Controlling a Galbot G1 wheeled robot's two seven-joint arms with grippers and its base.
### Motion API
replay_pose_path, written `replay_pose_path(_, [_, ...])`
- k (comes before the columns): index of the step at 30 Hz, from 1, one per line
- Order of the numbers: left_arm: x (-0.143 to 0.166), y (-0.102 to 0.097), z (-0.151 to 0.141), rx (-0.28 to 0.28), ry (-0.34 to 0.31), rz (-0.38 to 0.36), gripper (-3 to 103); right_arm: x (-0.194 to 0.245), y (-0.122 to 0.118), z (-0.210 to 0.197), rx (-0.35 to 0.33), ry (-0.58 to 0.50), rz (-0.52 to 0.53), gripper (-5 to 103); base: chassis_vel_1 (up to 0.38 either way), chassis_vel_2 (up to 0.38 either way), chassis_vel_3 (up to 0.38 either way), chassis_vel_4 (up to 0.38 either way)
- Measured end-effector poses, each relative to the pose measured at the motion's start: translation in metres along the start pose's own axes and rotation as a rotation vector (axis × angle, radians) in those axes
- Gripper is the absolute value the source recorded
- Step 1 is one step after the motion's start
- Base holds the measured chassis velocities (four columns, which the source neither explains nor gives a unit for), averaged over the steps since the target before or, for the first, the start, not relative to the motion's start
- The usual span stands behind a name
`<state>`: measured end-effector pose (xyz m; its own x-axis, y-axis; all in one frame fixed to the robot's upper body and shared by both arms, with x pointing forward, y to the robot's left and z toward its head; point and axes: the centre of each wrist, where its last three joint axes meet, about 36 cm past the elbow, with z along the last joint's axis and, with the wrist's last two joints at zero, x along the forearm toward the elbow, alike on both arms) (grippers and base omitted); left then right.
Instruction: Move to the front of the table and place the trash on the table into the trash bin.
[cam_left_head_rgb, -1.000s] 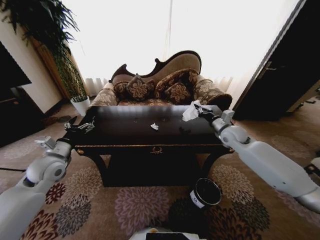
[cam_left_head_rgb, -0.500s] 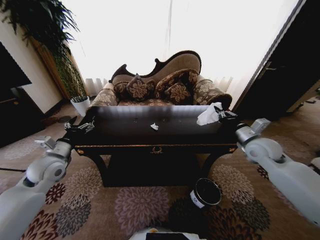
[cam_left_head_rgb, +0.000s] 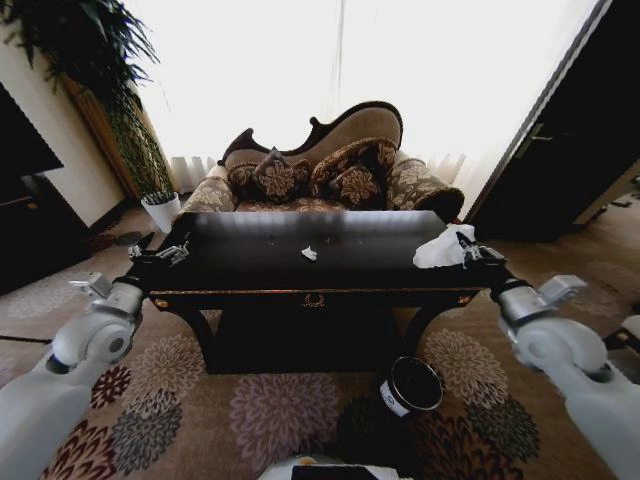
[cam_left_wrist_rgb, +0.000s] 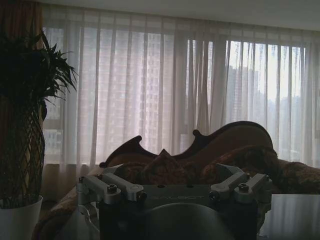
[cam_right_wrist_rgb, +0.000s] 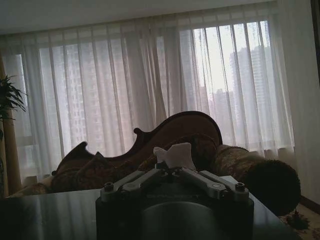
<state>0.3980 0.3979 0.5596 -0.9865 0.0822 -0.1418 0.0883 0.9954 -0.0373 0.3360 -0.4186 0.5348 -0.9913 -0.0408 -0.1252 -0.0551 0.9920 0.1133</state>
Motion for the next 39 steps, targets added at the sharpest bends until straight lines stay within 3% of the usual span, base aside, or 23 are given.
replay_pose_path(10, [0.0, 0.0, 0.0, 0.0, 0.0, 0.0, 100, 0.055, 0.005, 0.04, -0.106, 0.05, 0.116, 0, 0.0, 0.0, 0.0, 0.0])
replay_pose_path(17, [0.0, 0.0, 0.0, 0.0, 0.0, 0.0, 100, 0.061, -0.002, 0.07, -0.121, 0.085, 0.169, 0, 0.0, 0.0, 0.0, 0.0])
replay_pose_path(31, [0.0, 0.0, 0.0, 0.0, 0.0, 0.0, 100, 0.087, -0.036, 0.228, -0.148, 0.302, 0.367, 0, 0.0, 0.0, 0.0, 0.0])
replay_pose_path(39, [0.0, 0.0, 0.0, 0.0, 0.0, 0.0, 100, 0.087, -0.043, 0.289, -0.15, 0.399, 0.425, 0, 0.0, 0.0, 0.0, 0.0])
